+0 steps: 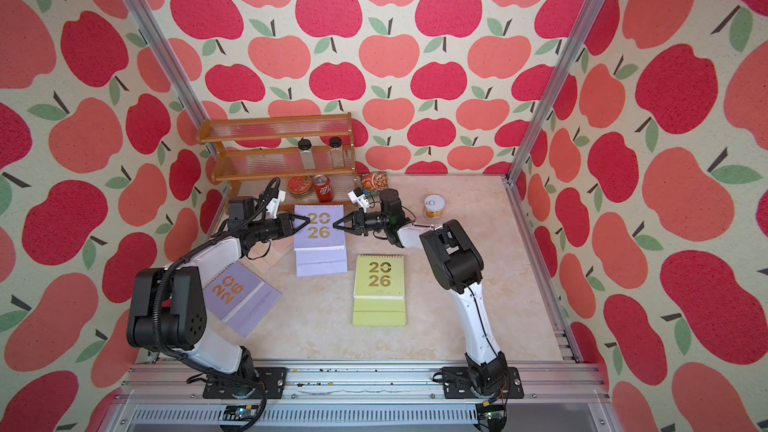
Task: Stack the calendars
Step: Pick up the calendar at the center of the board.
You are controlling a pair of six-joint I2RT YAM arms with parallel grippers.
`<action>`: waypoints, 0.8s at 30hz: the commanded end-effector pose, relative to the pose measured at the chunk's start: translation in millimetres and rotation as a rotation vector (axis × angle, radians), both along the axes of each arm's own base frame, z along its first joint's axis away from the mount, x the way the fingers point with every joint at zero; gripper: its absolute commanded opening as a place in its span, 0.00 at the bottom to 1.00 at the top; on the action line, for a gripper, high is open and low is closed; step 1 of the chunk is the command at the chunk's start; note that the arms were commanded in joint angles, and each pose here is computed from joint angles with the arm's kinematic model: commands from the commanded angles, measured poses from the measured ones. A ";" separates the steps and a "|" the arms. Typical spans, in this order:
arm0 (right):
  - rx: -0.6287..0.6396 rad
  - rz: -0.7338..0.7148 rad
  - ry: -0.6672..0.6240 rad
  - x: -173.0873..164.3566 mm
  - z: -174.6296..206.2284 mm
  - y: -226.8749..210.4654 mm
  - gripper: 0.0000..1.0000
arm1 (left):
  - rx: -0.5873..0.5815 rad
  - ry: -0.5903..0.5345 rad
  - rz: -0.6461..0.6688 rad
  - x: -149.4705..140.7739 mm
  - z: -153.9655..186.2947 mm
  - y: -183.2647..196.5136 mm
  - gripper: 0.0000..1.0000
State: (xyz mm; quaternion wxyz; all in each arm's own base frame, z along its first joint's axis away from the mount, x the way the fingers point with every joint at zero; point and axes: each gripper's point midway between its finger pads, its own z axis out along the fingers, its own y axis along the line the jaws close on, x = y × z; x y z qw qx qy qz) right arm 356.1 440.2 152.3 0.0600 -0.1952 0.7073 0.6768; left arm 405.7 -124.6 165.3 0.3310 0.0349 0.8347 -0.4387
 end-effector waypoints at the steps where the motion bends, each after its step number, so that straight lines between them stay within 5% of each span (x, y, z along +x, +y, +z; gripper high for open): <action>1: 0.010 0.018 -0.048 -7.3 14.9 8.3 0.00 | -0.053 -0.070 -0.135 -14.7 34.1 -25.8 0.14; 5: 0.002 0.020 -0.055 -8.3 14.2 7.7 0.00 | -0.065 -0.074 -0.152 -17.1 41.1 -27.7 0.00; 12: -0.021 0.010 -0.097 -12.0 22.0 3.2 0.00 | -0.135 -0.107 -0.162 -19.6 67.3 -19.6 0.00; 24: -0.089 -0.043 -0.193 -7.5 38.8 -21.5 0.42 | -0.154 -0.177 -0.169 -27.8 99.4 -10.7 0.00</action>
